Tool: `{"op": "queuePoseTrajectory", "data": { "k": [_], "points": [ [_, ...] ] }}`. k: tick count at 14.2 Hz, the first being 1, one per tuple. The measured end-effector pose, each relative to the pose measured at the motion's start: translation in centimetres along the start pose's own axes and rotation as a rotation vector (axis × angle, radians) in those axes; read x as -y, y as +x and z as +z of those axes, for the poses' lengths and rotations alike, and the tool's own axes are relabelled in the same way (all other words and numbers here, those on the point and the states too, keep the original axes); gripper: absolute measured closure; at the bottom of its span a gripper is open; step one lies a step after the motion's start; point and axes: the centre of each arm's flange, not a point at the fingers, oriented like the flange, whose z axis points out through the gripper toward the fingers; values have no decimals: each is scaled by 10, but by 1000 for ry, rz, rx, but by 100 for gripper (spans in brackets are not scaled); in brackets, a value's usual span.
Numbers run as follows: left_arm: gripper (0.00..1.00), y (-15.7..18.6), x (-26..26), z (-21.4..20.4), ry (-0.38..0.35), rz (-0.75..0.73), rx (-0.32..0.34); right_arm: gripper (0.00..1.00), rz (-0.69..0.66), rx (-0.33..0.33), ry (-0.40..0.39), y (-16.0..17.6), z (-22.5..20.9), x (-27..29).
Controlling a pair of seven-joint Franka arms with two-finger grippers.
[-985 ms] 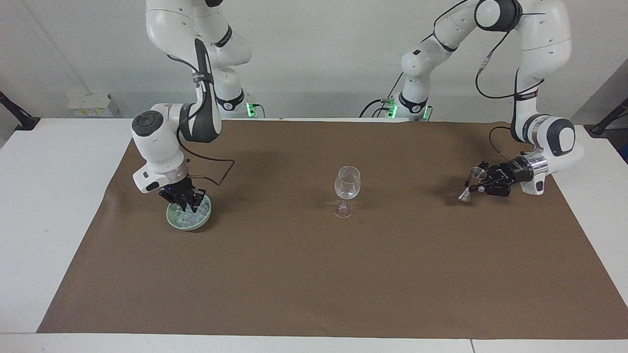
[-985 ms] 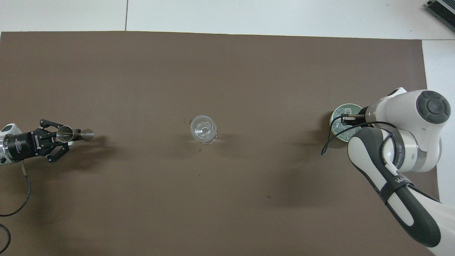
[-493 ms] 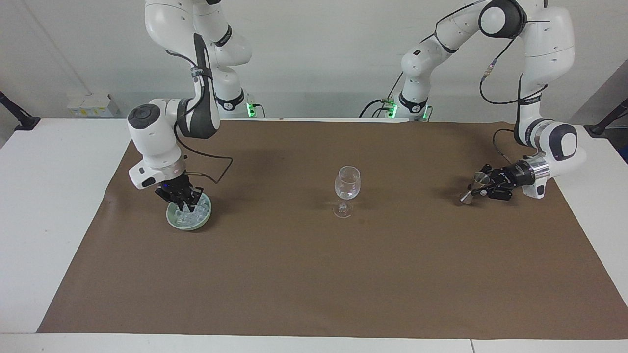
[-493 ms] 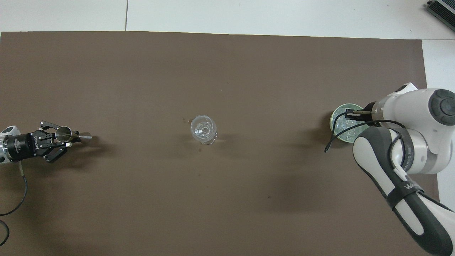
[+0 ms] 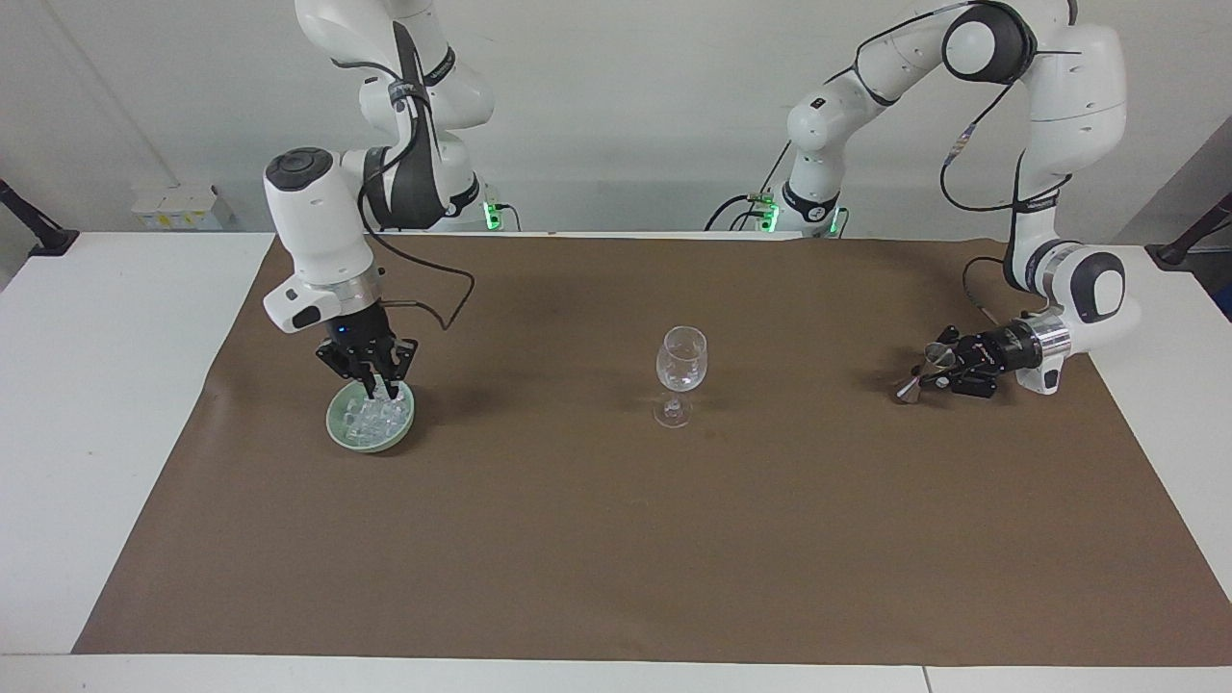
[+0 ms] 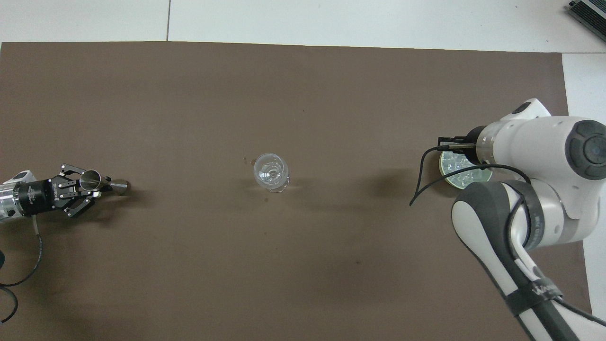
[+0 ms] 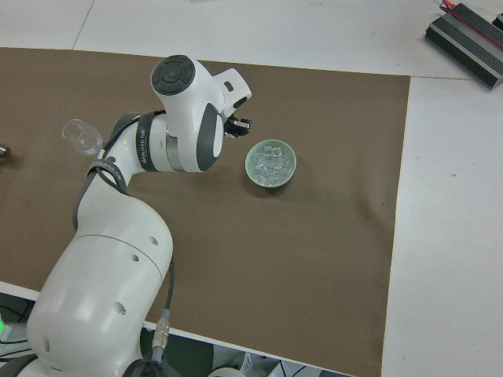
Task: Pour wine and add ice with both arms
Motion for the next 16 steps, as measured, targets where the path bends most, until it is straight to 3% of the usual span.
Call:
{"op": "queuePoseTrajectory", "data": {
  "k": [6, 12, 16],
  "points": [
    [79, 0, -1, -1, -2, 1, -3, 73, 117, -54, 103, -4, -40, 128],
    [79, 3, 0, -2, 7, 1, -25, 73, 192, -50, 202, -35, -70, 231],
    [79, 3, 0, -2, 7, 1, -29, 73, 179, -1, 251, -57, -69, 272]
  ]
}}
